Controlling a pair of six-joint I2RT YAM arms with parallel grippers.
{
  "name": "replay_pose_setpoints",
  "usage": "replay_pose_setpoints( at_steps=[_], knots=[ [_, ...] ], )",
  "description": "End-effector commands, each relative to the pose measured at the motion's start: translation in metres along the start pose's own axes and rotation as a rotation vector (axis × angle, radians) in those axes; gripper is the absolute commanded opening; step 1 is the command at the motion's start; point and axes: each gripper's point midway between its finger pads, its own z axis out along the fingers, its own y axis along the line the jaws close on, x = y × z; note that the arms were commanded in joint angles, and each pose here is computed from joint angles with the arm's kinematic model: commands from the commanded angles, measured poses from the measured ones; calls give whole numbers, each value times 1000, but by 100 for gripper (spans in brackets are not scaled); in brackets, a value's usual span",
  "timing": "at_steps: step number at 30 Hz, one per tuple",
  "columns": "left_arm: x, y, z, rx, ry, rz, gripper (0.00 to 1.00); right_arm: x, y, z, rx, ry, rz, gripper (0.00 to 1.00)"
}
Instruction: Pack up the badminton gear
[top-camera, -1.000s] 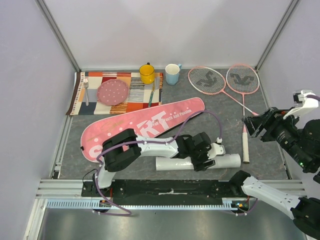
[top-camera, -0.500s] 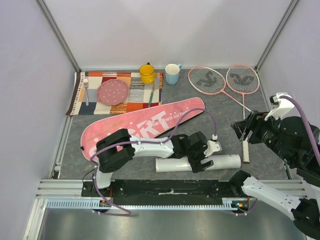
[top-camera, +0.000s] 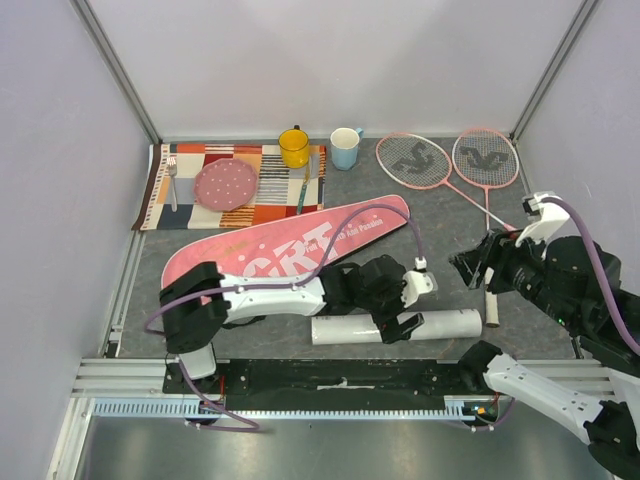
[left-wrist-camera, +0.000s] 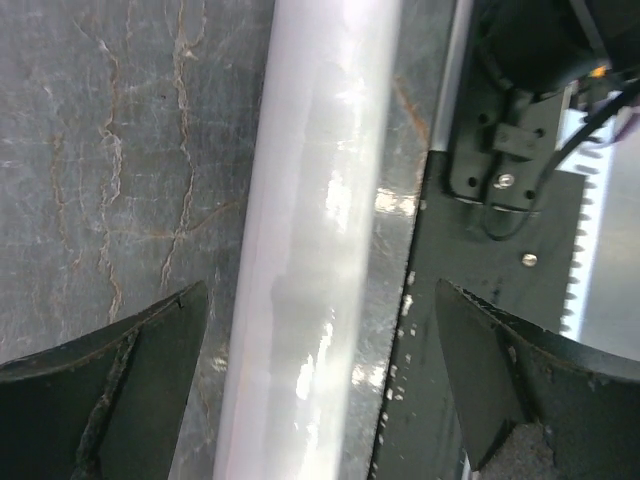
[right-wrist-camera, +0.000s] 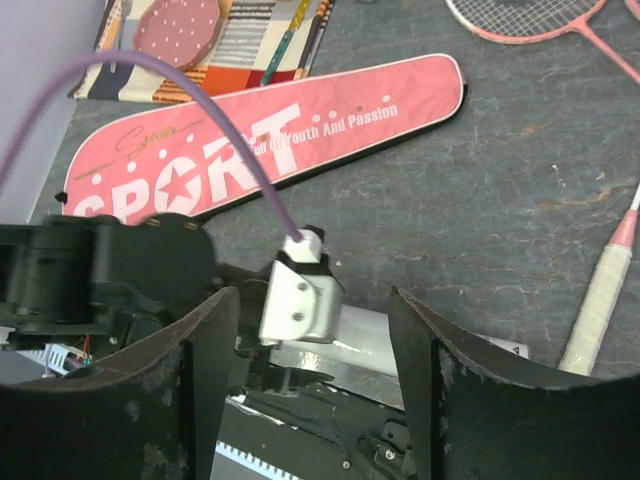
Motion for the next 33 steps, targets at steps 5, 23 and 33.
replay_pose_setpoints(
  at_steps=[5,23,33],
  knots=[
    [-66,-8,-106,-88,-300,-129,100,18,12,34,-20,45,65,75],
    [45,189,-302,-615,-416,-847,98,107,103,247,-486,286,567,80],
    [53,258,-257,-490,-416,-931,86,178,87,330,-224,318,724,65]
  ],
)
